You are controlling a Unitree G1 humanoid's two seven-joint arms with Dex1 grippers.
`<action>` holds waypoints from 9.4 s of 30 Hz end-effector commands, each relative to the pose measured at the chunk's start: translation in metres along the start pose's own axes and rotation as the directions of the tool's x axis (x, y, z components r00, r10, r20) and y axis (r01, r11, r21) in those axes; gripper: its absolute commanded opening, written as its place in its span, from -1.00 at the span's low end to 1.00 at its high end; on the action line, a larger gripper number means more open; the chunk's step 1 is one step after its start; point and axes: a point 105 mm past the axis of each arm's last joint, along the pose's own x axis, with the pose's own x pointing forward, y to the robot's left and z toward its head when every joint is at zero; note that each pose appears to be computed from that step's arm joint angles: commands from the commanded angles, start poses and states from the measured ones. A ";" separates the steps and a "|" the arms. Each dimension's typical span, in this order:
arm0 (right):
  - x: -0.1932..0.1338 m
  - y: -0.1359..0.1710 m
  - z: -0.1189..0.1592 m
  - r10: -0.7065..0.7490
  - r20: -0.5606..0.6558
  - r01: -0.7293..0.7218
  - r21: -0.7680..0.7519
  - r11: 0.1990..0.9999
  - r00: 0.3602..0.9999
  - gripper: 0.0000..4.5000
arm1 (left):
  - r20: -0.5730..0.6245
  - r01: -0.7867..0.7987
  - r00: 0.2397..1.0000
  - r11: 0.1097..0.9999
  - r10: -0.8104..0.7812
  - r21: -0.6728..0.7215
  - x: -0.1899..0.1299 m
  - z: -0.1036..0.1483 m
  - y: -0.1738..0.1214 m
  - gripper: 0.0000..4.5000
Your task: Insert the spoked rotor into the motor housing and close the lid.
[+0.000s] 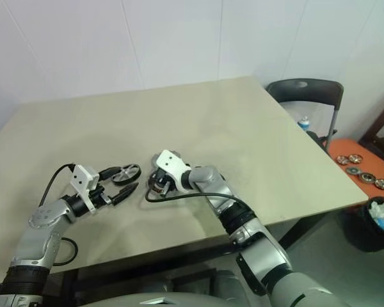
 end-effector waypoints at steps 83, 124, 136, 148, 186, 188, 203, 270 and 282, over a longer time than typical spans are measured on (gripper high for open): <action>-0.045 -0.049 0.054 -0.201 0.327 0.216 -0.010 0.976 0.923 -1.00 | -0.148 -0.240 0.940 0.288 0.306 -0.927 0.059 -0.047 -0.006 0.43; -0.088 -0.055 0.031 -0.186 0.331 0.147 0.140 0.979 0.925 -1.00 | 0.169 0.210 0.974 0.317 -0.153 -0.925 0.073 0.014 -0.061 -0.43; -0.088 -0.056 0.030 -0.185 0.324 0.151 0.127 0.980 0.928 -1.00 | 0.130 0.149 0.988 0.346 -0.078 -0.926 0.070 0.003 -0.048 -0.43; -0.090 -0.063 0.029 -0.211 0.318 0.182 0.119 0.976 0.924 -1.00 | 0.041 0.077 0.993 0.342 -0.110 -0.936 0.062 -0.015 -0.059 -0.03; -0.035 0.000 -0.048 0.055 -0.196 -0.063 -0.035 0.997 0.979 -1.00 | 0.152 0.056 0.988 0.951 -0.010 -0.304 0.054 0.064 0.001 -0.07; -0.034 -0.006 -0.030 0.023 -0.104 -0.029 -0.047 0.998 0.994 -1.00 | 0.149 0.045 0.989 0.952 0.001 -0.303 0.054 0.063 0.003 -0.07; -0.107 0.021 -0.037 0.259 0.109 -0.253 0.736 0.628 0.960 -0.92 | 0.144 0.224 0.970 0.948 -0.195 -0.225 0.044 0.057 -0.019 -0.09; -0.049 -0.015 0.053 -0.111 0.294 0.171 -0.185 0.968 0.949 -0.87 | 0.039 -0.041 0.998 0.999 0.042 -0.030 0.064 0.040 0.023 -0.99; -0.044 -0.010 0.059 -0.101 0.228 0.178 -0.350 0.920 0.968 -0.87 | 0.032 -0.033 0.999 0.999 0.034 -0.031 0.068 0.038 0.021 -0.99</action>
